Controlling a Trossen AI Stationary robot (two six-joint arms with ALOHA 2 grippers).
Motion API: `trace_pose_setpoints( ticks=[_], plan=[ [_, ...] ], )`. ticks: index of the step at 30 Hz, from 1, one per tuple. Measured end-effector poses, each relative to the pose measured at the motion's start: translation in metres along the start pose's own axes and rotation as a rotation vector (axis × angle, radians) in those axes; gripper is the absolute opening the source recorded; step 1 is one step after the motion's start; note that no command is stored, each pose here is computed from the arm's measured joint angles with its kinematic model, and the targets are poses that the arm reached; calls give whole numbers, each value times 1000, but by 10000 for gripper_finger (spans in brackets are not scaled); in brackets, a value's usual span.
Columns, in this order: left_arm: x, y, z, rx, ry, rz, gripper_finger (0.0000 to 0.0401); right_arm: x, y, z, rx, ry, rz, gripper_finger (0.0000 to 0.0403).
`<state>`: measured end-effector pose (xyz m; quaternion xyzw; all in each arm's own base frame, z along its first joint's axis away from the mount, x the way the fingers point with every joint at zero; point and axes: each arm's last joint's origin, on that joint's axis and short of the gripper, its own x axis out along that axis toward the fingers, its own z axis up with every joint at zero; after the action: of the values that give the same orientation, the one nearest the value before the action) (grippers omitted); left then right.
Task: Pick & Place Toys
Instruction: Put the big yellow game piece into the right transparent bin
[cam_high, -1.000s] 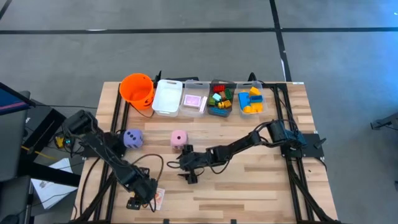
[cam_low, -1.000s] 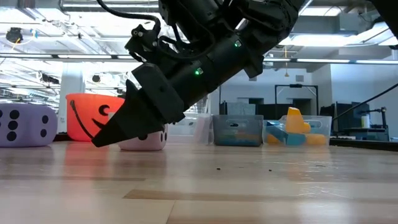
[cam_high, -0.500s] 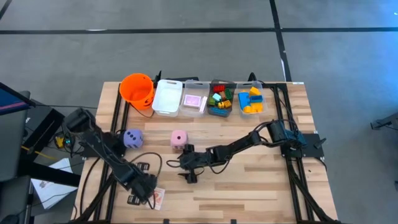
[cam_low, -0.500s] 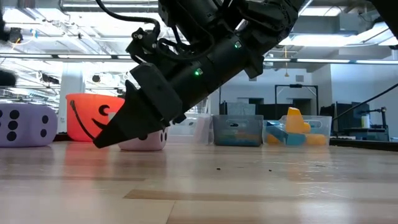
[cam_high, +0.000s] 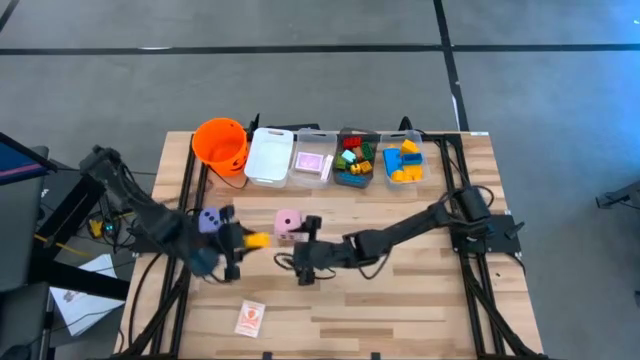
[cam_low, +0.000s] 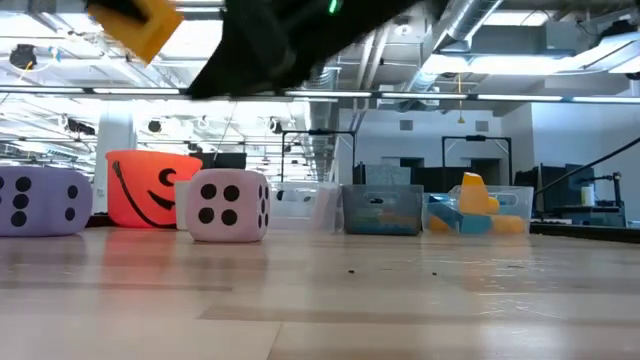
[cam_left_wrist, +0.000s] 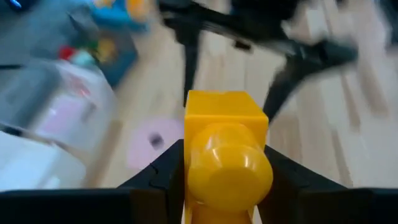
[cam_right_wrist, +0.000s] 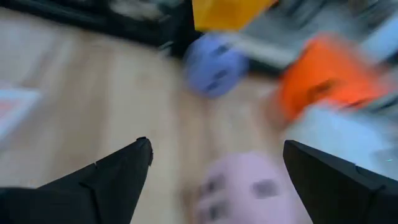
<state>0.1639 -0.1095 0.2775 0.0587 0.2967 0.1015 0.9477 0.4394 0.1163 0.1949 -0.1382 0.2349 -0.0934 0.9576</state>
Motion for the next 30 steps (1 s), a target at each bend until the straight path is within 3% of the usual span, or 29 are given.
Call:
trace_pose_setpoints(
  ticks=[4,7,14,21,30],
  plan=[
    [-14,23,16,-96,-133,7,131,-25,-1,23,-184,-47,-208,361],
    [-20,34,23,-161,-181,-38,131,-38,-7,38,-262,-85,-292,361],
    [-14,35,38,-283,-222,-230,131,-44,-24,52,-284,-136,-350,361],
    [10,35,50,-336,-254,-186,131,-43,-26,52,-315,-117,-382,361],
    [24,55,58,-402,-276,-171,131,-44,-27,51,-350,-87,-428,361]
  ],
)
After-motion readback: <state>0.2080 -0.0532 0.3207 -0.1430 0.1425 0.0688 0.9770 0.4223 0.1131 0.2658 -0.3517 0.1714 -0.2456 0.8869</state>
